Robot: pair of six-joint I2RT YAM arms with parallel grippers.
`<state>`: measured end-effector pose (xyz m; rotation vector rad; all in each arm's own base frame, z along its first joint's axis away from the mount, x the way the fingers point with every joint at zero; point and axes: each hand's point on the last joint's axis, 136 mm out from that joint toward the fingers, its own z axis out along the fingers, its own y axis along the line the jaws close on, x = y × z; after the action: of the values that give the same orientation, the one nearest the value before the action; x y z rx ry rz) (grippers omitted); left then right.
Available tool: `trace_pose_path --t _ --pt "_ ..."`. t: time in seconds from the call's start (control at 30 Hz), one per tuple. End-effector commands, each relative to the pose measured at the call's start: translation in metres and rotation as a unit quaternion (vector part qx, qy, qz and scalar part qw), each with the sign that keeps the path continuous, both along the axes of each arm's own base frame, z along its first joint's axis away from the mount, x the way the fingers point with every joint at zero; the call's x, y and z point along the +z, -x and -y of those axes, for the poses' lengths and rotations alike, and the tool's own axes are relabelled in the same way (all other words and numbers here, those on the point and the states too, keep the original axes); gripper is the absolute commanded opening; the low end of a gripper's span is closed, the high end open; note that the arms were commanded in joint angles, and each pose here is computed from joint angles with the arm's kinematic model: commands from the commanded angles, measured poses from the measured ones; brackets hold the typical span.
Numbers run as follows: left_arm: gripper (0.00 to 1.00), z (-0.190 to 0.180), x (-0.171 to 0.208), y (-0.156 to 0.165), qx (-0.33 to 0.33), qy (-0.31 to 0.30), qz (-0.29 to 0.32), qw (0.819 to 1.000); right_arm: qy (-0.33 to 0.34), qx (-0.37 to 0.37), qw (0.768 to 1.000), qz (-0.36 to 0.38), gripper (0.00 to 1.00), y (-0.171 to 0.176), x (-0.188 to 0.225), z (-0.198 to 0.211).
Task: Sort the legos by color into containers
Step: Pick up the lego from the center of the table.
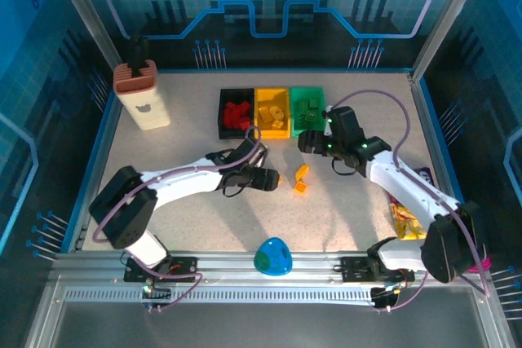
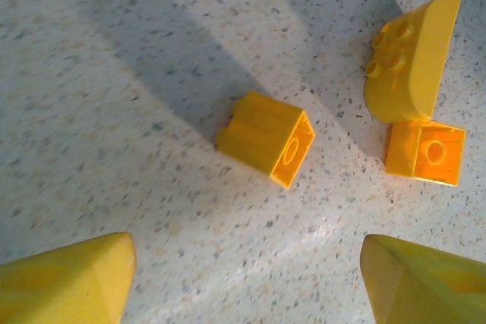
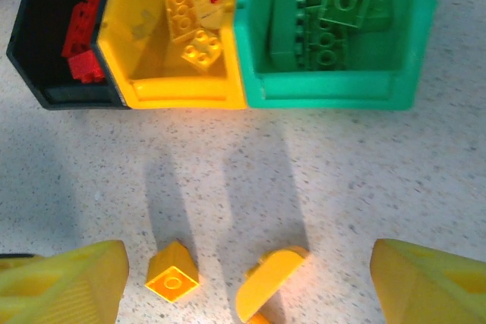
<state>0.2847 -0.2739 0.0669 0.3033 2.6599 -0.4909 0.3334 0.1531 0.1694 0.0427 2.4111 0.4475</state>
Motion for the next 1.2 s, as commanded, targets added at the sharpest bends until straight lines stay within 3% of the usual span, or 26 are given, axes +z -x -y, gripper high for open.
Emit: trace_pose_path --t 0.0,0.7,0.93,1.17 --pt "0.77 0.018 -0.003 -0.002 -0.035 -0.009 -0.007 0.999 -0.021 -0.004 1.0 0.021 0.84 0.004 0.005 0.01" --pt "0.6 0.028 -0.048 -0.029 -0.013 -0.075 -0.019 0.997 -0.047 -0.035 0.998 -0.007 0.84 0.02 -0.028 0.033" --pt "0.43 0.027 -0.037 -0.033 -0.009 -0.078 -0.007 0.997 -0.05 -0.044 0.998 -0.012 0.83 0.022 -0.03 0.039" --pt "0.38 0.028 -0.017 -0.039 -0.009 -0.073 0.013 0.997 -0.053 -0.049 0.997 -0.015 0.83 0.024 -0.032 0.042"
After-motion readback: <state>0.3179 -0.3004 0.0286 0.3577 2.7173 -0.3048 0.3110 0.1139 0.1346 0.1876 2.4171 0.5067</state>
